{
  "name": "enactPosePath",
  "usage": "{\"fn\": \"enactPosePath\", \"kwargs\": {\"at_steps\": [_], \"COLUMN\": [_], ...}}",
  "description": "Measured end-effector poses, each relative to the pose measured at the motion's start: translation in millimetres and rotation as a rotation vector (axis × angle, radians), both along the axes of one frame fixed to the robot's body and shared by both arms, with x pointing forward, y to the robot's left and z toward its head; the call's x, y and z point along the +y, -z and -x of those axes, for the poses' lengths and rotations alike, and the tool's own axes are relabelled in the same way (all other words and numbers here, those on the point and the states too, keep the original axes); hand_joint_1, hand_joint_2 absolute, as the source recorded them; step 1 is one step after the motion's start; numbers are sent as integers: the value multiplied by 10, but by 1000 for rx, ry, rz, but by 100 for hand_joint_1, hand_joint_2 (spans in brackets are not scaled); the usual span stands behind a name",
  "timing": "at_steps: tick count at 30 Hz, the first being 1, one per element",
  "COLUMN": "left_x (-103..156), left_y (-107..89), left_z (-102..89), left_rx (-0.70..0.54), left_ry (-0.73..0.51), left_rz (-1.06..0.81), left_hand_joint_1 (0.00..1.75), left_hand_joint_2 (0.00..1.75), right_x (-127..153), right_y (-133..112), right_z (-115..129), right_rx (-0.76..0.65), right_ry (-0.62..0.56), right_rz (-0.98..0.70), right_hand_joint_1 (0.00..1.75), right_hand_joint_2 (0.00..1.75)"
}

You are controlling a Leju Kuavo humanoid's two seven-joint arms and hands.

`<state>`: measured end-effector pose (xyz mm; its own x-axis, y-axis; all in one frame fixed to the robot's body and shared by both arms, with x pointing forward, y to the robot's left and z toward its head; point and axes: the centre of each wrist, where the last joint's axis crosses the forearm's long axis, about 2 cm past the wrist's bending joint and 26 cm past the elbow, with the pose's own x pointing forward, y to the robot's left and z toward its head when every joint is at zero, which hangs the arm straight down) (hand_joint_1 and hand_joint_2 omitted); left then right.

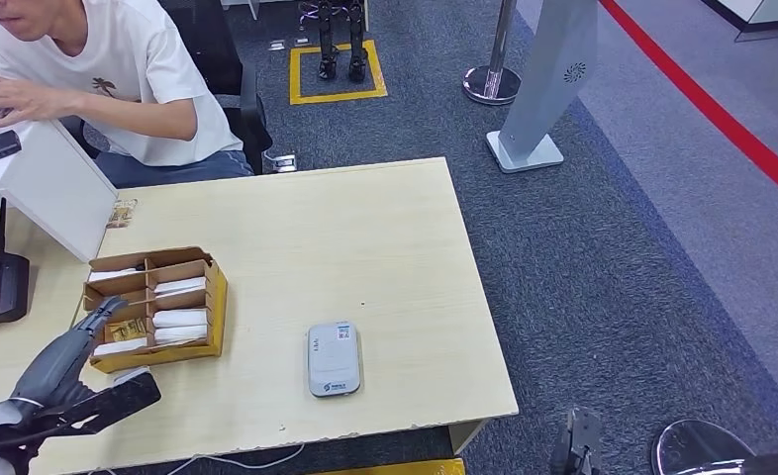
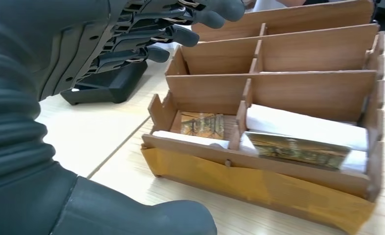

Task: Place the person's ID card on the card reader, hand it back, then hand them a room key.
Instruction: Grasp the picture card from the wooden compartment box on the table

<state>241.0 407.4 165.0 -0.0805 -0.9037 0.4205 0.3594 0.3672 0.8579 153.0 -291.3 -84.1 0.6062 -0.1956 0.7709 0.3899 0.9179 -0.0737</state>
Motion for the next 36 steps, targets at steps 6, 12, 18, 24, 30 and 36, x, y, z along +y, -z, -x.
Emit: {"fn": "enactPosePath", "kwargs": {"at_steps": [6, 12, 18, 24, 30, 36], "left_x": [72, 131, 159, 178, 182, 184], "left_y": [-35, -64, -82, -103, -104, -107], "left_z": [-2, -3, -7, -18, -20, -27], "left_rx": [7, 27, 32, 38, 40, 39], "left_ry": [-9, -8, -6, -3, -4, -6], "left_rz": [-38, -62, -71, -71, -66, -64], "left_hand_joint_1": [0, 0, 0, 0, 0, 0], "left_hand_joint_2": [175, 175, 175, 175, 175, 175], "right_x": [2, 4, 6, 10, 16, 21], "right_y": [-2, -3, -5, -8, -10, -11], "right_z": [-7, -11, -15, -24, -29, -34], "right_rx": [2, 9, 10, 9, 9, 8], "right_ry": [-2, -9, -12, -20, -32, -39], "right_rz": [2, 2, 3, 5, 9, 10], "right_hand_joint_1": [0, 0, 0, 0, 0, 0], "right_hand_joint_2": [0, 0, 0, 0, 0, 0]}}
